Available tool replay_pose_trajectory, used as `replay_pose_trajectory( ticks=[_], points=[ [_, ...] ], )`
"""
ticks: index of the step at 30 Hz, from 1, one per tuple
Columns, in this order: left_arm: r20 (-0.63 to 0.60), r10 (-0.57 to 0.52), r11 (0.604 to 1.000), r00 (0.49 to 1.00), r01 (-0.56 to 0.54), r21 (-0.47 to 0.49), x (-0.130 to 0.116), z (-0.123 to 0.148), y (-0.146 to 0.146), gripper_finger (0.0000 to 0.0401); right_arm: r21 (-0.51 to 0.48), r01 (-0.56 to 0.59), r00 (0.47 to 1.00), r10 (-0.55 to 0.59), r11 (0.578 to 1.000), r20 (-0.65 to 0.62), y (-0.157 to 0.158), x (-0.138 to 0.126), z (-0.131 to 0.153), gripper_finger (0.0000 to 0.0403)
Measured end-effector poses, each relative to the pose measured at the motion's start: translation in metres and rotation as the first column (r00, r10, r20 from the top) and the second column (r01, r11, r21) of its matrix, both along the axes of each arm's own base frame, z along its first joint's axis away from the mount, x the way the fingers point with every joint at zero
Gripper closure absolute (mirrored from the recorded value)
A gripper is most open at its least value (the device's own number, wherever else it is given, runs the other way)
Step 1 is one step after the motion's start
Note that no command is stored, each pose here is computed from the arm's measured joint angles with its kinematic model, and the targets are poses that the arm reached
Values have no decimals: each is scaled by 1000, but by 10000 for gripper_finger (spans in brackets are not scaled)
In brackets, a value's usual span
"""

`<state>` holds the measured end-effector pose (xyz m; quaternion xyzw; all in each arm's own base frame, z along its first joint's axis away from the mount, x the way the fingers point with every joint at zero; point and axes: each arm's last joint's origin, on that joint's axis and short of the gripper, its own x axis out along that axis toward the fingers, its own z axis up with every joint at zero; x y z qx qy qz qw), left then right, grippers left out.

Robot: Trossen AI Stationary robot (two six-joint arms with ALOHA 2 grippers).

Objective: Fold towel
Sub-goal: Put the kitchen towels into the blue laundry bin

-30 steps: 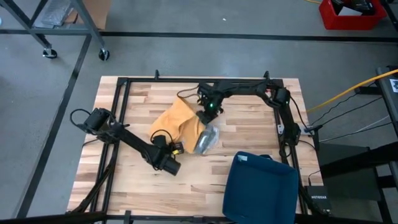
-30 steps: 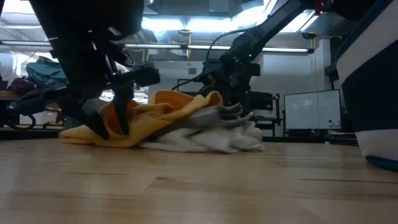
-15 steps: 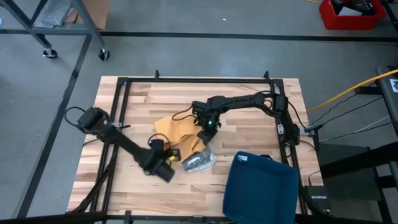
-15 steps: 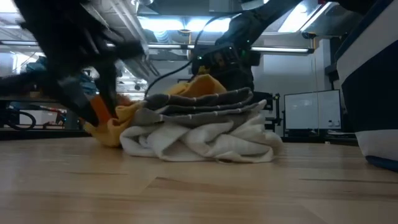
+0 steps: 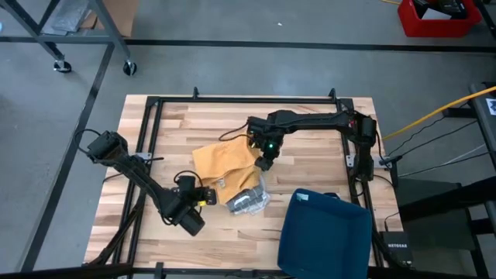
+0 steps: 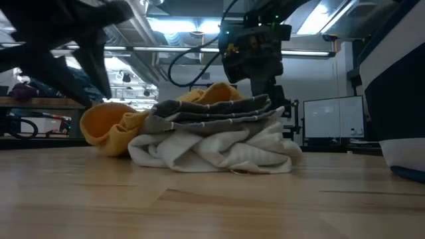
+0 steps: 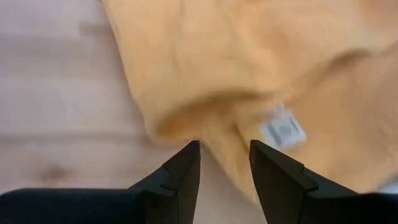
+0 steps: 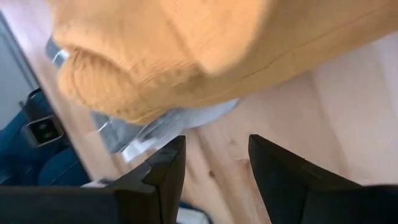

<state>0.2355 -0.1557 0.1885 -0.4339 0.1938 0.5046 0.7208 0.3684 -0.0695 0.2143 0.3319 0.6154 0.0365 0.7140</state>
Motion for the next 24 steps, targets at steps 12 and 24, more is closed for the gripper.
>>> replay_pose_trajectory(
  ticks=[12,24],
  points=[
    [-96,-52,999,994,51,-5,4,24,32,270,-55,14,1000,-14,998,-5,-3,-1,1,224],
    [-261,14,998,965,-29,-54,-22,49,61,270,-68,37,999,-34,997,40,-10,2,2,224]
  ],
)
